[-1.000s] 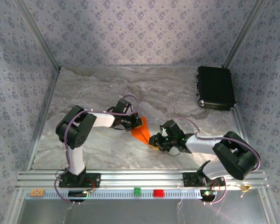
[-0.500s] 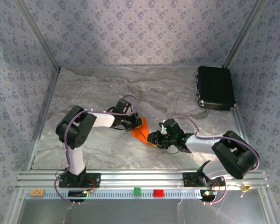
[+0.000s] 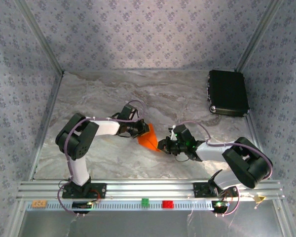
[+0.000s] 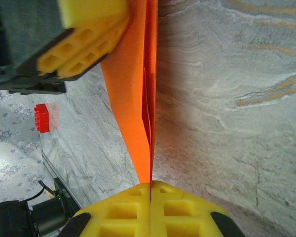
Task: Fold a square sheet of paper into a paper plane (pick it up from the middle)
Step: Turn over the paper at the center of the table.
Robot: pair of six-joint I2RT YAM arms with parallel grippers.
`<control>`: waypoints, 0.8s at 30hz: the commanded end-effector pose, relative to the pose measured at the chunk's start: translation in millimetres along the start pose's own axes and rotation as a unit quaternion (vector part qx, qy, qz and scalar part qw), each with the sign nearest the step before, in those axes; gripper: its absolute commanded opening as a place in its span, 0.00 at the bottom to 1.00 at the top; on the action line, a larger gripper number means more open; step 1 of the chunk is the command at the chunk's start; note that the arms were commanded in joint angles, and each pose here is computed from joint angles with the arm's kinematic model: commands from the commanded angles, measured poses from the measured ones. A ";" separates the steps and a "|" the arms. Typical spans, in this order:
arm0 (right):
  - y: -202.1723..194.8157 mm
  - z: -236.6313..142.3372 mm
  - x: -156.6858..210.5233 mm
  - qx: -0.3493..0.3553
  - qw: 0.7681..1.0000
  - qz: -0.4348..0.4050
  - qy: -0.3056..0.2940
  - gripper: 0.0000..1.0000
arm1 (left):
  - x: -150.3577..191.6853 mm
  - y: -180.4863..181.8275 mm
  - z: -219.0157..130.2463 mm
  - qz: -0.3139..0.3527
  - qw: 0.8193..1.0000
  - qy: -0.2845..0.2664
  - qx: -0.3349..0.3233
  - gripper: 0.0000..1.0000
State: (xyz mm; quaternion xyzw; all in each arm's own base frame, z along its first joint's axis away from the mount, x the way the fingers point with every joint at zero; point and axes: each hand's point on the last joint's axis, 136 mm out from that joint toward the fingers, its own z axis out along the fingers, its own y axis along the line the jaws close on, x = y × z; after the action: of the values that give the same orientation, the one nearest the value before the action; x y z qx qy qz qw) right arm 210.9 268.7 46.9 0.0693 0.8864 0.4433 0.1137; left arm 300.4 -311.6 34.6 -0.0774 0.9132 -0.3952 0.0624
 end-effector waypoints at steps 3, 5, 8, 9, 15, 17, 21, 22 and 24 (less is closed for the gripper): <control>0.3 -3.8 2.7 0.007 1.000 -0.019 0.007 0.04 | -6.3 -30.8 -35.3 0.042 0.998 -0.035 0.019 0.31; 0.8 -7.9 1.8 0.015 0.999 -0.029 0.001 0.04 | -8.3 -36.9 -46.1 0.056 0.997 -0.046 0.016 0.37; -2.4 -17.8 0.6 0.036 0.998 -0.047 -0.012 0.04 | -10.3 -43.1 -61.6 0.071 0.995 -0.063 0.008 0.39; -4.9 -22.2 -0.4 0.046 0.997 -0.052 -0.019 0.04 | -11.7 -44.7 -67.5 0.075 0.995 -0.071 0.005 0.40; -7.9 -53.8 -10.7 0.106 0.988 -0.099 -0.060 0.03 | -13.3 -44.2 -91.0 0.084 0.991 -0.104 -0.009 0.42; -7.1 -64.6 -14.8 0.120 0.984 -0.110 -0.075 0.03 | -13.6 -42.5 -97.8 0.081 0.990 -0.112 -0.012 0.42; -2.7 -86.2 -21.5 0.141 0.976 -0.132 -0.102 0.04 | -18.6 -39.9 -112.3 0.078 0.988 -0.135 -0.015 0.45; -2.5 -91.6 -22.4 0.148 0.974 -0.137 -0.107 0.04 | -21.4 -39.9 -115.4 0.075 0.987 -0.141 -0.015 0.45; -0.8 -100.0 -23.8 0.155 0.970 -0.146 -0.116 0.03 | -25.3 -41.0 -118.7 0.073 0.986 -0.147 -0.013 0.45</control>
State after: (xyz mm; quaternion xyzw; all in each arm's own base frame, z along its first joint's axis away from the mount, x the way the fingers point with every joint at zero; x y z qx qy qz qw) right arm 210.2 205.4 106.9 0.0176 0.9113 0.3227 0.2551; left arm 306.3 -260.4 144.3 -0.0637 0.9007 -0.3745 0.2108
